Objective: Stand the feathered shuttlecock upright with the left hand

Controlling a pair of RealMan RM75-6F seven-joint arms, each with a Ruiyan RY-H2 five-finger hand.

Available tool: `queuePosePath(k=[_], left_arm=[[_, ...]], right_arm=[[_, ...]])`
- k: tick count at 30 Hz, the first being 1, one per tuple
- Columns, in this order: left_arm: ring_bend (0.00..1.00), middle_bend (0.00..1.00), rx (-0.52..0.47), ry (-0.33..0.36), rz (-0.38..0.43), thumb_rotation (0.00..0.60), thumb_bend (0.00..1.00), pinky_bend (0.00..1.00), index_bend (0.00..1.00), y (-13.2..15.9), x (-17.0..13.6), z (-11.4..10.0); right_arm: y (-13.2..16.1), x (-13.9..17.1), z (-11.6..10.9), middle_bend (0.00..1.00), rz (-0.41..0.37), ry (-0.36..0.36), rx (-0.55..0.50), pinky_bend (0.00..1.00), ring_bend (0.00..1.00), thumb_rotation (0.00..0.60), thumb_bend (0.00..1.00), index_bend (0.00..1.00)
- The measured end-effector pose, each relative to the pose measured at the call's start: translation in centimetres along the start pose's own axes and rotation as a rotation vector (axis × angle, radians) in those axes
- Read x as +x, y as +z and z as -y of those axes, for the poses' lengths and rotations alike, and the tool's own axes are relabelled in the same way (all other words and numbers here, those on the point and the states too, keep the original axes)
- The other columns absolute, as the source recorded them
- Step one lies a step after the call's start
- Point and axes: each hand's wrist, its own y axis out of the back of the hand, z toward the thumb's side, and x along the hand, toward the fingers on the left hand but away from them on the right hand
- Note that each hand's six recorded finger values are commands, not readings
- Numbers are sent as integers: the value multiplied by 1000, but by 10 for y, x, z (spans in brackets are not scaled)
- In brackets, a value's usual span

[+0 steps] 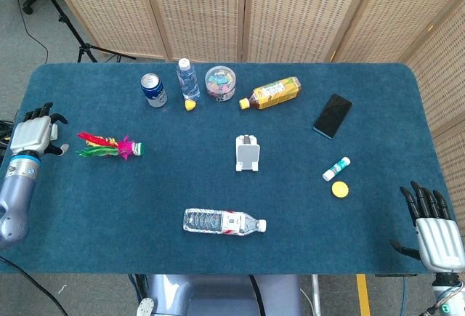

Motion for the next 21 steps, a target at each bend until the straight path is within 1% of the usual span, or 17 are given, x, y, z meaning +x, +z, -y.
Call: queuePosePath(k=[4, 11, 21], left_arm=[[0, 0, -13, -23, -17, 600, 428, 0, 334, 0, 7, 8], [0, 0, -37, -47, -32, 600, 436, 0, 349, 3, 14, 17], [0, 0, -45, -72, -31, 600, 446, 0, 349, 9, 18, 24]], right_arm=[[-1, -1, 0, 0, 2, 0, 0, 0, 0, 600, 0, 0], [-1, -2, 2, 0, 3, 3, 2, 0, 0, 600, 0, 0], [-1, -3, 2, 0, 4, -1, 0, 0, 0, 600, 0, 0]])
